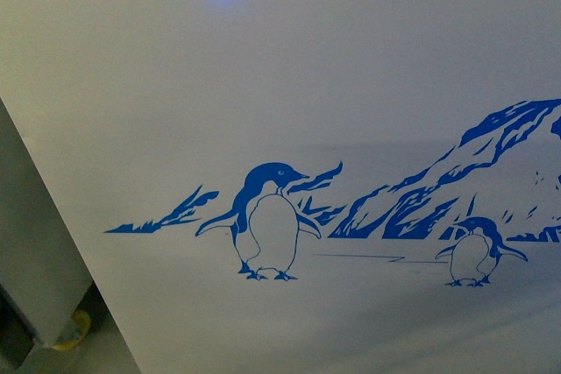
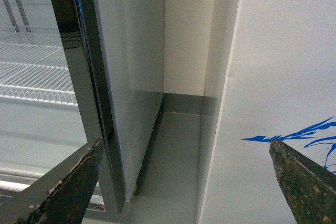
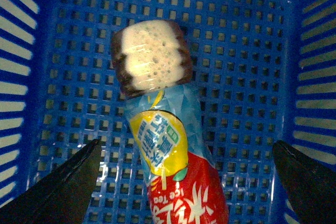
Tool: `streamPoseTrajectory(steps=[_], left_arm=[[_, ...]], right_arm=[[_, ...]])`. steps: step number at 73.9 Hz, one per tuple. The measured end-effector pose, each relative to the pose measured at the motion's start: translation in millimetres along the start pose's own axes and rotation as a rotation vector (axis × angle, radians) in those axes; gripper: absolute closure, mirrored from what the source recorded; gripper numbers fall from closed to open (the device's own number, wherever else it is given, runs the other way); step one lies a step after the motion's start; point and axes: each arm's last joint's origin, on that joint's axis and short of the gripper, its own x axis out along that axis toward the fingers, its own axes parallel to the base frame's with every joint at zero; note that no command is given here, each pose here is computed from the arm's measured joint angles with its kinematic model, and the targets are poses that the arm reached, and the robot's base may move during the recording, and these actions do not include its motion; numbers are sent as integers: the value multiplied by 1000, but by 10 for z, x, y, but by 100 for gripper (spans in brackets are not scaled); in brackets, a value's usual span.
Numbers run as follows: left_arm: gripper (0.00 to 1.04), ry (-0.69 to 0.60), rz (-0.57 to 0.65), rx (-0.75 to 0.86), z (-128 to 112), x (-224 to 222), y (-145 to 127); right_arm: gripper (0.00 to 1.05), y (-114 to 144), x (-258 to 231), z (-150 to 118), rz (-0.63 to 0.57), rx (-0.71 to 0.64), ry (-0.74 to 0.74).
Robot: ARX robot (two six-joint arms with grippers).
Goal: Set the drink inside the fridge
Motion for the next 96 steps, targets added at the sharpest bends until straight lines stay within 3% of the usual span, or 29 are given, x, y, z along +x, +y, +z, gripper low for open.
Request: streamPoseTrajectory(steps=[25,61,79,96], left_arm=[[8,0,0,0,0,0,0],[8,0,0,0,0,0,0],[8,0,0,0,0,0,0],[8,0,0,0,0,0,0]], right_arm=[[7,53,569,-143,-8,33,47],[7,240,980,-177,1,45,87],[44,258,885,-132,5,59,70],[57,170,411,155,7,85,-11]])
